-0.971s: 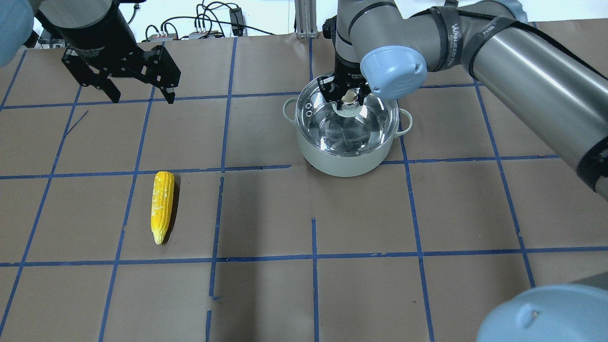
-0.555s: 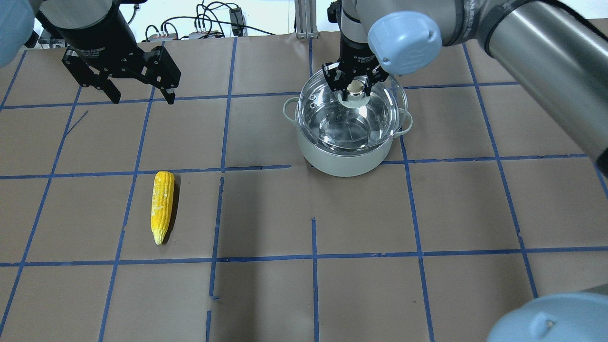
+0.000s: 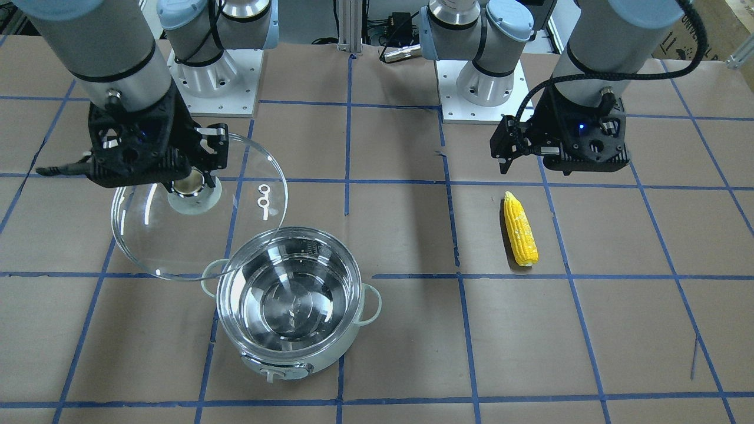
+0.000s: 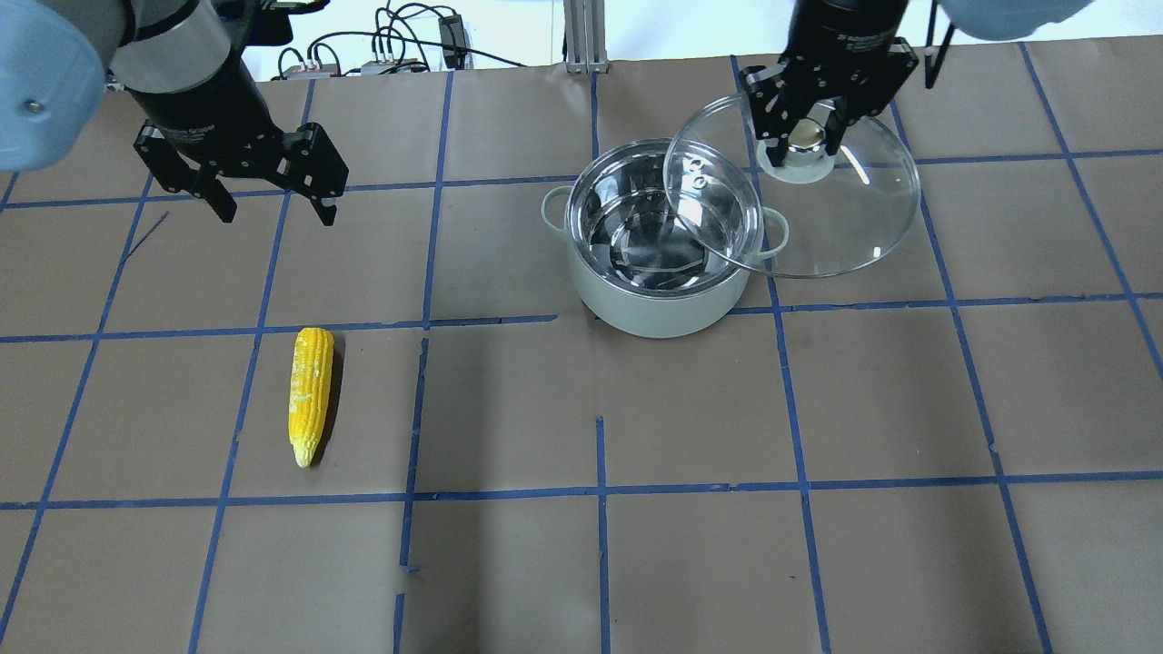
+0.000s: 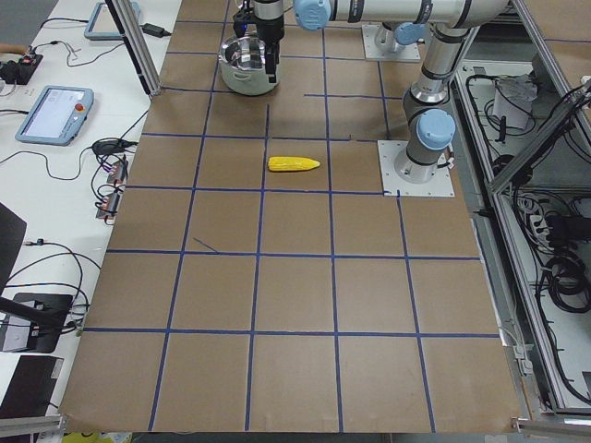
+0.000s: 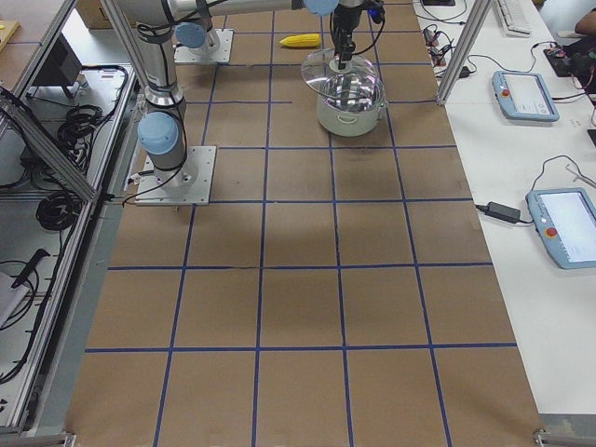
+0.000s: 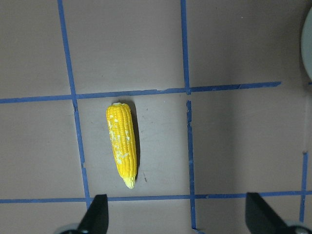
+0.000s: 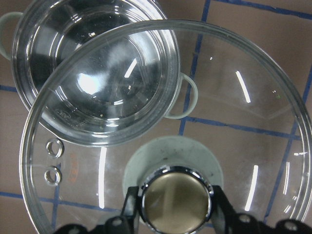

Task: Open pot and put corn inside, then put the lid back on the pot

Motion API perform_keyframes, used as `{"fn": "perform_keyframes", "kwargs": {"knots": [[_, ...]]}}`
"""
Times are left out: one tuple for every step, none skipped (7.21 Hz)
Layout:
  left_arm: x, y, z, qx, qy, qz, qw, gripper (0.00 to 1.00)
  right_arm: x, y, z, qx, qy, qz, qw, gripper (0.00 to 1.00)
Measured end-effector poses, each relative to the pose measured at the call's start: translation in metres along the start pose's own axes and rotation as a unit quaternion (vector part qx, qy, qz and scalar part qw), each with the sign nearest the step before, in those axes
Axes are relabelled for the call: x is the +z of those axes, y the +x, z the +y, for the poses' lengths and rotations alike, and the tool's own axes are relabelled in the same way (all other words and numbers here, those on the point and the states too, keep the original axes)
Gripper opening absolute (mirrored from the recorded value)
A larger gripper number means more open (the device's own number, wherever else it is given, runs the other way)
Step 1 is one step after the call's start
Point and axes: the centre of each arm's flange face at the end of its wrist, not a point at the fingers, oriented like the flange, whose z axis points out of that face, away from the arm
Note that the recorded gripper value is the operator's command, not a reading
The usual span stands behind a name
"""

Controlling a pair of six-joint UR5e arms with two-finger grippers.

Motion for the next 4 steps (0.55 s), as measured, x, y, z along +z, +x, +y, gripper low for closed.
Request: {"fn": "perform_keyframes", "kwargs": {"knots": [[0.021,-0.021,-0.004,-0.007,-0.015,0.004,0.9998,1.0,0.013,0.007,0.024,0.003,-0.001,-0.001,1.0,0.34],[0.054,-0.05,-0.006,-0.009,-0.037,0.014,0.9992,1.0,0.03,0.01,0.039,0.005,0.002,0.0,1.0,0.34],[0.093,-0.071,-0.006,-0.007,-0.049,0.027,0.9984,1.0,0.041,0.008,0.049,0.006,0.002,0.001,1.0,0.34],[0.131,-0.081,-0.006,0.0,-0.046,0.034,0.9984,1.0,0.046,0.007,0.055,0.007,0.001,0.001,1.0,0.34]]}}
